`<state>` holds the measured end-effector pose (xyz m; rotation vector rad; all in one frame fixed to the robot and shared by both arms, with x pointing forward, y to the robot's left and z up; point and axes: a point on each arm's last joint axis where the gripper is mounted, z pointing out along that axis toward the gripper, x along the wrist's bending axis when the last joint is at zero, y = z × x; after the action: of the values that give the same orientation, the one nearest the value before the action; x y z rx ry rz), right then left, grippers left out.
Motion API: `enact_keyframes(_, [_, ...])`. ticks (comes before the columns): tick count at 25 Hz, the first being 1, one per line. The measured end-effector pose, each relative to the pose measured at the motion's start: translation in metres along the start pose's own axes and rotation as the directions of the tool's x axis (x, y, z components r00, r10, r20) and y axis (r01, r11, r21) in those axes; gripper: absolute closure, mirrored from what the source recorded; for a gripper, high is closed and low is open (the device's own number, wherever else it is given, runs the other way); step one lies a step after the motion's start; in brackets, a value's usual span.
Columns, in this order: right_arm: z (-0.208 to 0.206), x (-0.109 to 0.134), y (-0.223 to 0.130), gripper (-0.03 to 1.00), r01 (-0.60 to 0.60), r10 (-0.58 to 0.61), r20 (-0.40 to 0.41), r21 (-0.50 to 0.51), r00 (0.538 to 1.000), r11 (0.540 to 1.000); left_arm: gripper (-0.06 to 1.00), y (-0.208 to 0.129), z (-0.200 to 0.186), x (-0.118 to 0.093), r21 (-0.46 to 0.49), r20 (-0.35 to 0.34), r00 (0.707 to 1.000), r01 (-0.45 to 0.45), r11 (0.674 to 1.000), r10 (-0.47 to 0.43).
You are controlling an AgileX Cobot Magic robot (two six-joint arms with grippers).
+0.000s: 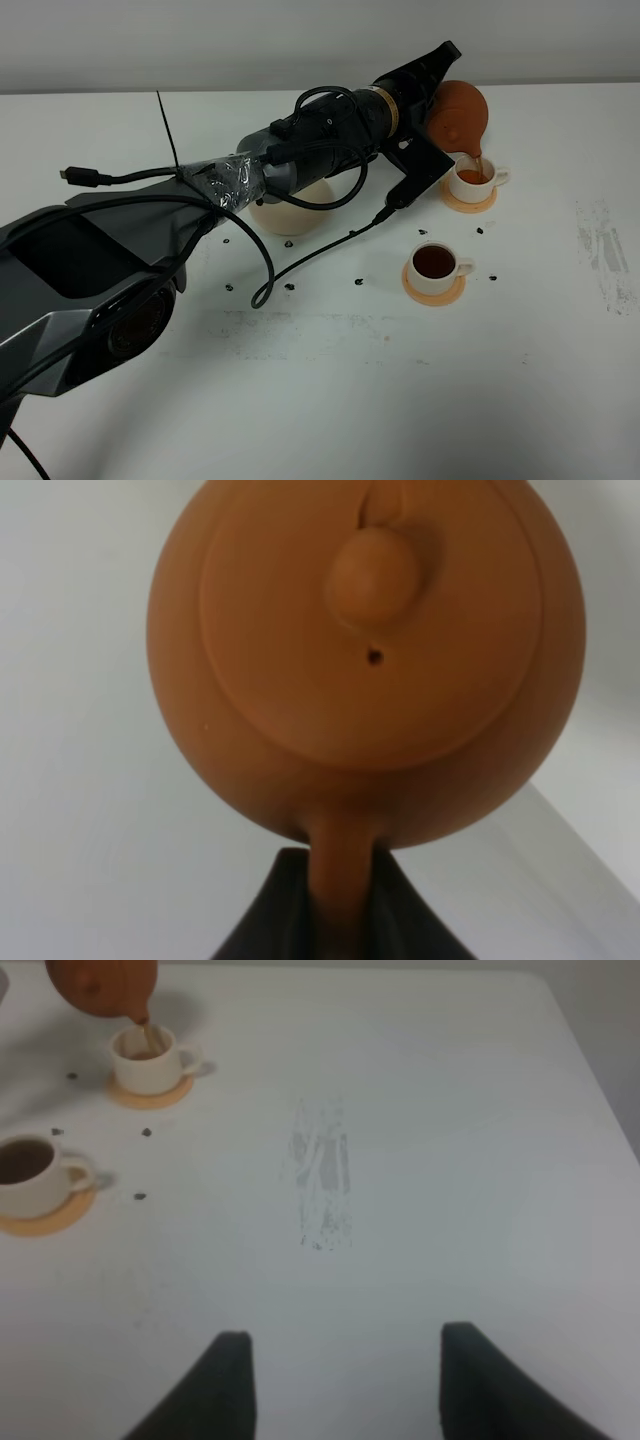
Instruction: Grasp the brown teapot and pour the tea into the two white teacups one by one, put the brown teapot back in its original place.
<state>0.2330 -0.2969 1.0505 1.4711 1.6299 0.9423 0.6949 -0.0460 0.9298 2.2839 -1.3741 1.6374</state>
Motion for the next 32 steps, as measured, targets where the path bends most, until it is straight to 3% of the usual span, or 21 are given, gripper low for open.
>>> enact_keyframes(17, [0.0000,0.0000,0.0000,0.53,0.000,0.000,0.000,0.000,1.000,1.000,0.83,-0.0008,-0.0001,0.0032,0.014,-0.031,0.989,-0.141,0.990,0.142])
enact_keyframes(32, [0.0000,0.0000,0.0000,0.53,0.000,0.000,0.000,0.000,1.000,1.000,0.83,0.0003,-0.0003,0.0072,0.013,-0.075,0.977,-0.199,0.980,0.199])
